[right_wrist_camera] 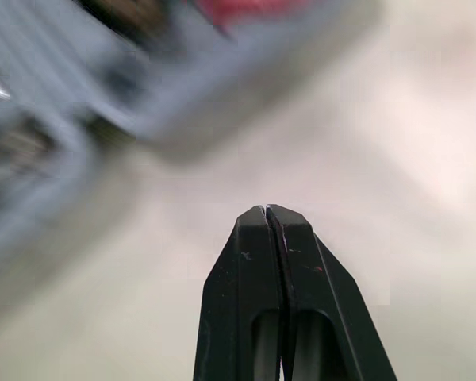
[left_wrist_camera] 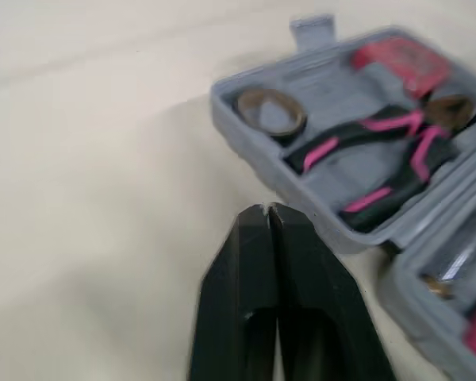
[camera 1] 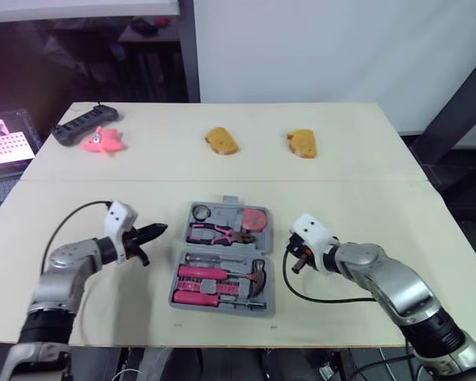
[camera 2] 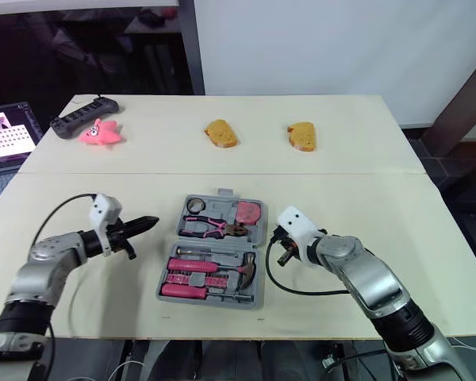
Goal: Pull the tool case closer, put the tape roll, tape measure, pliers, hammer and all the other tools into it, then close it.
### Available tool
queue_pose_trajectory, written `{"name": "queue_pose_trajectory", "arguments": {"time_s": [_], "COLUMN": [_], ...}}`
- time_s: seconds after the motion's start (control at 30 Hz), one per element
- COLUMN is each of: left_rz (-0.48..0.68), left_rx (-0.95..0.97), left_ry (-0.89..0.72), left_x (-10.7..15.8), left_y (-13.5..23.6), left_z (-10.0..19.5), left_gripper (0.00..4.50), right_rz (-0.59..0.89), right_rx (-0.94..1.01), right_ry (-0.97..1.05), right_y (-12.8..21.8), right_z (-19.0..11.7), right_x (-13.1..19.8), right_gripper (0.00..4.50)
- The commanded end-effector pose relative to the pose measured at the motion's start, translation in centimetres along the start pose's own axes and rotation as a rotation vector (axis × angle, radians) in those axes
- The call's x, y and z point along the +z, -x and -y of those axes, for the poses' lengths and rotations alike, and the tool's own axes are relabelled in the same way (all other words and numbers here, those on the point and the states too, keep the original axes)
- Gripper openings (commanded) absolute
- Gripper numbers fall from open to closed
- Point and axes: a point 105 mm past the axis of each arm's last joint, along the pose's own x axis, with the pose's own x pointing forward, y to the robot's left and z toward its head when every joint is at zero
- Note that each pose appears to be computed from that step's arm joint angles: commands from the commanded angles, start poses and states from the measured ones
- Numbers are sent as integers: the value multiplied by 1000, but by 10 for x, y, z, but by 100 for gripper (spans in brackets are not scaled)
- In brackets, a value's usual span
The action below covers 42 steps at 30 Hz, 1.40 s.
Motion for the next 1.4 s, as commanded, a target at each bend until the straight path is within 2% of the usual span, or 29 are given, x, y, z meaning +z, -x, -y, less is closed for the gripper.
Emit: {"name": "queue_pose_trajectory", "arguments": {"time_s": [0.03, 0.23, 0.4, 0.67, 0.93, 1.1, 1.4], "left_rz": [-68, -140, -111, -145, -198, -228, -222], "left_rx": [-58, -203, -238, -310, -298, -260, -232], "left_ry": [-45, -36, -53, -83, -70, -45, -13], "left_x": [-12, -28, -20, -21, -29, -40, -47], "left_y": [-4, -9, -23, -29, 4, 29, 31], "left_z": [8, 34, 47, 65, 69, 74, 74], "left_gripper": [7, 7, 7, 7, 7, 7, 7], "right_rz": [-27, -32, 8, -1, 77, 53, 12], "right_rx": [10, 144, 273, 295, 379, 441, 456], "right_ry": [24, 19, 32, 63, 181, 206, 183], "right_y": [-7, -20, -20, -26, -24, -16, -4], "right_z": [-7, -47, -77, -82, -101, -112, -119], "right_x": [0, 10, 26, 29, 43, 36, 29], "right_gripper": [0, 0, 0, 0, 0, 0, 0]}}
